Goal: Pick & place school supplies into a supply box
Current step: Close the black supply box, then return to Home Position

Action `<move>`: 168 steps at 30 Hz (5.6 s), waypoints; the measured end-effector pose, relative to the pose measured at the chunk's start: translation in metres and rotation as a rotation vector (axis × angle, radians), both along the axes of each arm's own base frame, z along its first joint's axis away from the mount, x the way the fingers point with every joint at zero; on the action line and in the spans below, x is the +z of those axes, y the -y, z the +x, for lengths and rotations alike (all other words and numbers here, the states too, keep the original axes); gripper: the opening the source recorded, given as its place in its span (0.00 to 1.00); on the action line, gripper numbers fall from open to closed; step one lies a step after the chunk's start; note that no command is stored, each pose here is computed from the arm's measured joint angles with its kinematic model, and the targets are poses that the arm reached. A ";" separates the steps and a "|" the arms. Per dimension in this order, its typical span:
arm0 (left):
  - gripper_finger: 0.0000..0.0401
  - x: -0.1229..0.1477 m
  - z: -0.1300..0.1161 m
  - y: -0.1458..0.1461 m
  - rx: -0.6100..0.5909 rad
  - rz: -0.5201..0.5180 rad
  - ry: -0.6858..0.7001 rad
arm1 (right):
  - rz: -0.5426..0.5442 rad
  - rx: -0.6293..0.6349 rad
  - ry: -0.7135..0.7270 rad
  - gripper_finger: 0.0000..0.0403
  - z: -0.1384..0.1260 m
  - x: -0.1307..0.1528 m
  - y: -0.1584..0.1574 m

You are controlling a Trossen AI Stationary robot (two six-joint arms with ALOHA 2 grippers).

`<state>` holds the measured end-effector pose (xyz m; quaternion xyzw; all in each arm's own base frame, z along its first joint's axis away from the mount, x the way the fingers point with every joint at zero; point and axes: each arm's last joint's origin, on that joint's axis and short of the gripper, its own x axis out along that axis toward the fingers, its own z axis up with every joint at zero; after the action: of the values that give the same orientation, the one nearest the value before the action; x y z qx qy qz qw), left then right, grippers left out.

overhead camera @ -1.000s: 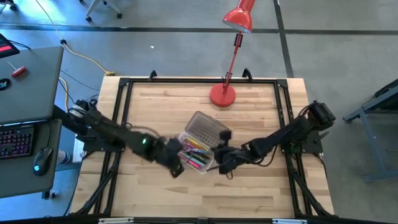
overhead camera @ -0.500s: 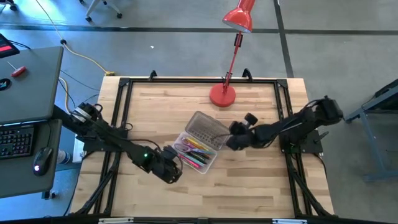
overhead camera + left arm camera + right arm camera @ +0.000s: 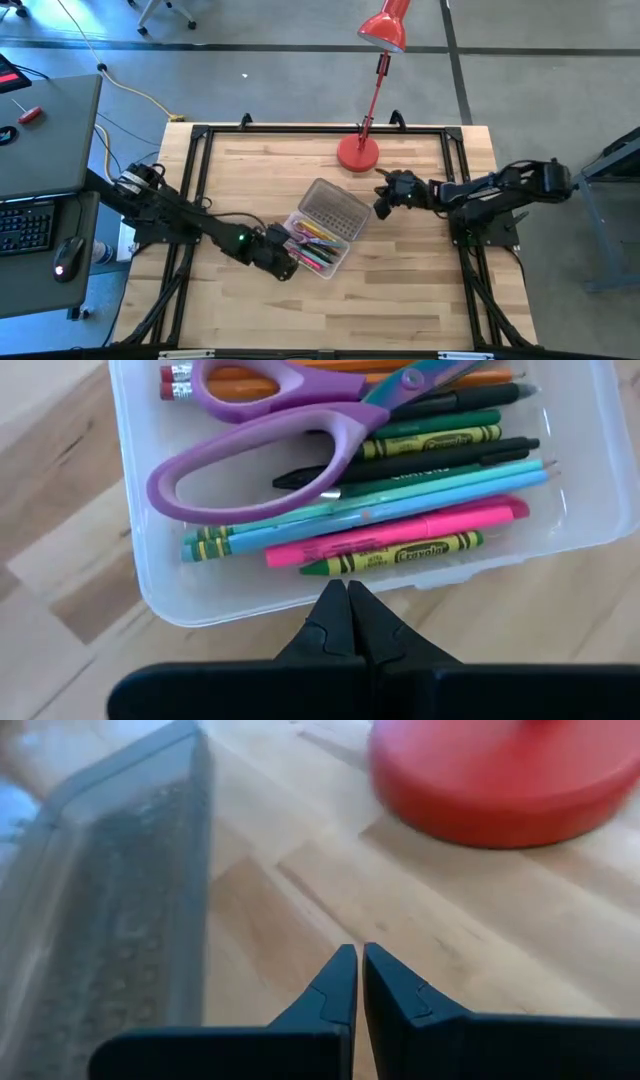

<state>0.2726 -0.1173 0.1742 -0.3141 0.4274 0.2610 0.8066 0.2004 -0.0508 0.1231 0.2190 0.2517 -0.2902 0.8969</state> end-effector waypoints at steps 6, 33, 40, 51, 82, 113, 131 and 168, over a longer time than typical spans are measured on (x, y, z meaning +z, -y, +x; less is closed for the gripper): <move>0.02 0.000 0.008 -0.017 0.018 -0.028 -0.012 | 0.059 0.060 -0.045 0.00 0.014 -0.014 0.002; 0.02 0.001 0.010 -0.022 -0.011 -0.075 -0.028 | -0.035 0.381 0.112 0.00 0.077 0.036 -0.012; 0.02 0.001 0.011 -0.022 -0.004 -0.056 -0.020 | -0.068 0.532 0.244 0.00 0.101 0.070 -0.034; 0.02 -0.001 0.010 -0.027 0.045 0.039 -0.009 | -0.136 0.629 0.219 0.00 0.112 0.088 -0.084; 0.02 0.017 0.034 -0.063 -0.027 0.070 0.050 | -0.007 0.630 -0.041 0.00 0.091 0.060 -0.135; 0.02 0.016 0.041 -0.058 0.013 -0.094 0.117 | -0.192 0.555 -0.269 0.00 0.057 0.080 -0.108; 0.02 0.042 0.037 -0.059 0.043 0.065 -0.046 | -0.156 0.533 -0.301 0.00 0.067 0.055 -0.127; 0.05 0.193 -0.071 -0.067 -0.138 0.429 -0.095 | -0.517 0.412 -0.048 0.00 -0.039 0.178 -0.074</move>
<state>0.2013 -0.0502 0.3673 -0.0926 0.4199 0.3046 0.8499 0.1610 0.0235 0.3006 -0.0783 0.2298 -0.1623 0.9564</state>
